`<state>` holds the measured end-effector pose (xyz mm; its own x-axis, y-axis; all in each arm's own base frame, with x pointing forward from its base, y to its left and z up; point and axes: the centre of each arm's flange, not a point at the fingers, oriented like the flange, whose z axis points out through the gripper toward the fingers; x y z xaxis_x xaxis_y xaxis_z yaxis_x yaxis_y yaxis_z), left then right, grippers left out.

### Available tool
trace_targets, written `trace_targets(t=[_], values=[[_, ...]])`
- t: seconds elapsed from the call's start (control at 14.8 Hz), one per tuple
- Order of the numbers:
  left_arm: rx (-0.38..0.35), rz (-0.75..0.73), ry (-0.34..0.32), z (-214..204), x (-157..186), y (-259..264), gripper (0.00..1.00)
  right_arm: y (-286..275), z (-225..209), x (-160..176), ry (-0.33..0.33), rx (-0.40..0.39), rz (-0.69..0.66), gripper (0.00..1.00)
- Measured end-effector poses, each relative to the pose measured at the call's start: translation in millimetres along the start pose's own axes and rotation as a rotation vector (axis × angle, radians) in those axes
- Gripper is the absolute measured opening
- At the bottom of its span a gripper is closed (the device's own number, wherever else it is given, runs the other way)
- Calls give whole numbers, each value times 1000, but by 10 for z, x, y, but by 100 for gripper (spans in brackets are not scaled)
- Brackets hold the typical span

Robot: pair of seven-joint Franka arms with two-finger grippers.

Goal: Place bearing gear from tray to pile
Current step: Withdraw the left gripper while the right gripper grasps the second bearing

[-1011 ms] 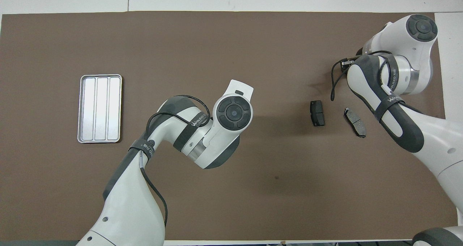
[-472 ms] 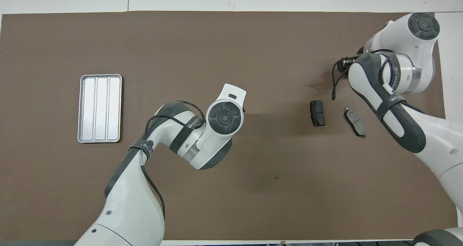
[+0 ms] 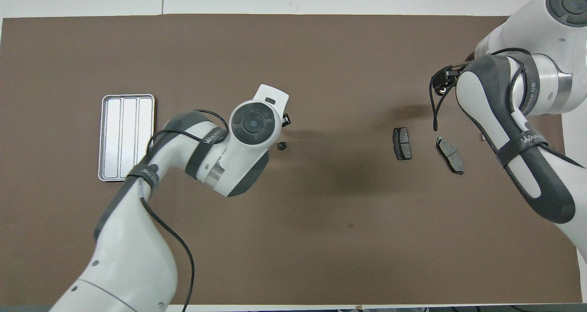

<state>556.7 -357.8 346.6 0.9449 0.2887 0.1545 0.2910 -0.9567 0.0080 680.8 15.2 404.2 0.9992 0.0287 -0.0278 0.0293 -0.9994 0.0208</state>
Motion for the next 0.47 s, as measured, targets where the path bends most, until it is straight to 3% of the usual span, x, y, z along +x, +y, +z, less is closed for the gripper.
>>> trace_targets(t=[0.13, 0.2, 0.47], values=[[-5, 31, 17, -713, 578, -563, 96, -415, -203, -117, -26, -5, 127, 100], [-4, 41, 23, -1085, 812, -946, 100, -710, -261, -170, -31, -9, 199, 100], [-38, 94, 59, -2315, 1413, -2635, 100, -2049, -292, -444, -16, -17, 394, 100]])
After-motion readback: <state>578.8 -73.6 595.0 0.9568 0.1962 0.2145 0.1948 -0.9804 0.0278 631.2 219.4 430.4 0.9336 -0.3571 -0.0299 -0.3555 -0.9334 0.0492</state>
